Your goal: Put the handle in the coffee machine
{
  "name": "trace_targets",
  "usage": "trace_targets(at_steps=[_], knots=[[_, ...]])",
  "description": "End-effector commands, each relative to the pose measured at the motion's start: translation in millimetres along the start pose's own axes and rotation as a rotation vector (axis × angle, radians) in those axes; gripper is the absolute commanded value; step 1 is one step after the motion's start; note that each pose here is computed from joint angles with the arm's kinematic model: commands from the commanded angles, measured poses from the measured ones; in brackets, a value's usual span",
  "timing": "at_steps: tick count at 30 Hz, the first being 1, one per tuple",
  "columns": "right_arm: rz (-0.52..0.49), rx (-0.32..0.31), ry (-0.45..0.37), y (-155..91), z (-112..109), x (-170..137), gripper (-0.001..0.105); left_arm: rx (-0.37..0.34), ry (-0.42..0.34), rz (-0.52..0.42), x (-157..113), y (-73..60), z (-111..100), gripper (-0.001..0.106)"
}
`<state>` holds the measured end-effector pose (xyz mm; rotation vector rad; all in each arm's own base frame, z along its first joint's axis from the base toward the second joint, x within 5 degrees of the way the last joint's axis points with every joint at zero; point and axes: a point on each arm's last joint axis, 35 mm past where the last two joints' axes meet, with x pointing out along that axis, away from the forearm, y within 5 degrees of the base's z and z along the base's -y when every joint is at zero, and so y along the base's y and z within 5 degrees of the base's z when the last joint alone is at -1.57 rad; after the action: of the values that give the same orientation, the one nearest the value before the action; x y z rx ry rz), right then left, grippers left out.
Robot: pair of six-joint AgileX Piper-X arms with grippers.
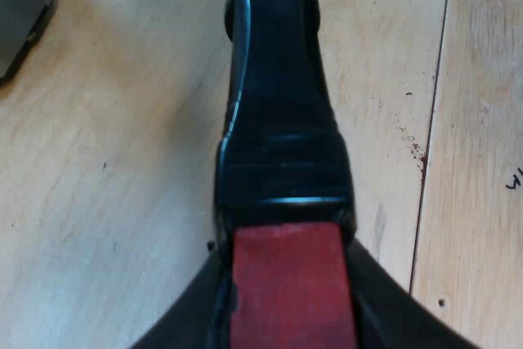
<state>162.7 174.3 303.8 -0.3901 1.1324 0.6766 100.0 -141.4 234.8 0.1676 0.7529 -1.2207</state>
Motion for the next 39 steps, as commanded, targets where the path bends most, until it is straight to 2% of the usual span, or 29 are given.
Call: trace_targets(at_steps=[1,4,7,9,13,20,23,28,30,32,33,39], knots=[[-0.025,-0.006,-0.044,-0.9,1.1,-11.1,0.080,0.015,-0.051,-0.026,-2.5,-3.1,8.7,0.000],[-0.031,-0.006,-0.094,-1.3,-0.4,-21.4,0.080,-0.003,-0.051,-0.008,-3.8,0.6,8.3,0.000],[-0.030,-0.005,-0.140,-1.6,-3.5,-32.7,0.080,-0.041,-0.065,0.036,-11.3,10.0,7.1,0.000],[-0.060,-0.010,-0.192,-2.6,-9.1,-46.9,0.080,-0.060,-0.079,0.054,-17.8,15.7,6.0,0.000],[-0.129,-0.004,-0.282,-6.0,-20.0,-70.4,0.080,-0.104,-0.136,0.031,-38.1,24.3,2.8,0.000],[-0.157,-0.006,-0.381,-6.5,-31.6,-93.2,0.080,-0.137,-0.212,0.145,-64.5,31.8,-2.8,0.000],[-0.161,-0.033,-0.423,-0.6,-31.9,-93.7,0.080,-0.130,-0.190,0.167,-68.2,31.8,-8.4,0.000],[-0.223,-0.109,-0.509,17.0,-29.4,-84.6,0.080,-0.150,-0.134,0.193,-71.0,34.2,-17.9,0.000],[-0.236,-0.116,-0.524,20.1,-29.6,-80.5,0.080,-0.149,-0.131,0.194,-71.1,34.3,-18.4,0.000],[-0.252,-0.139,-0.590,32.7,-30.3,-68.7,0.080,-0.155,-0.128,0.203,-72.0,35.3,-19.5,0.000],[-0.260,-0.141,-0.587,33.1,-31.1,-67.3,0.080,-0.156,-0.129,0.204,-72.2,35.5,-19.6,0.000],[-0.285,-0.158,-0.701,53.7,-42.6,-32.0,0.080,-0.145,-0.146,0.295,-88.3,39.7,-12.4,0.000]])
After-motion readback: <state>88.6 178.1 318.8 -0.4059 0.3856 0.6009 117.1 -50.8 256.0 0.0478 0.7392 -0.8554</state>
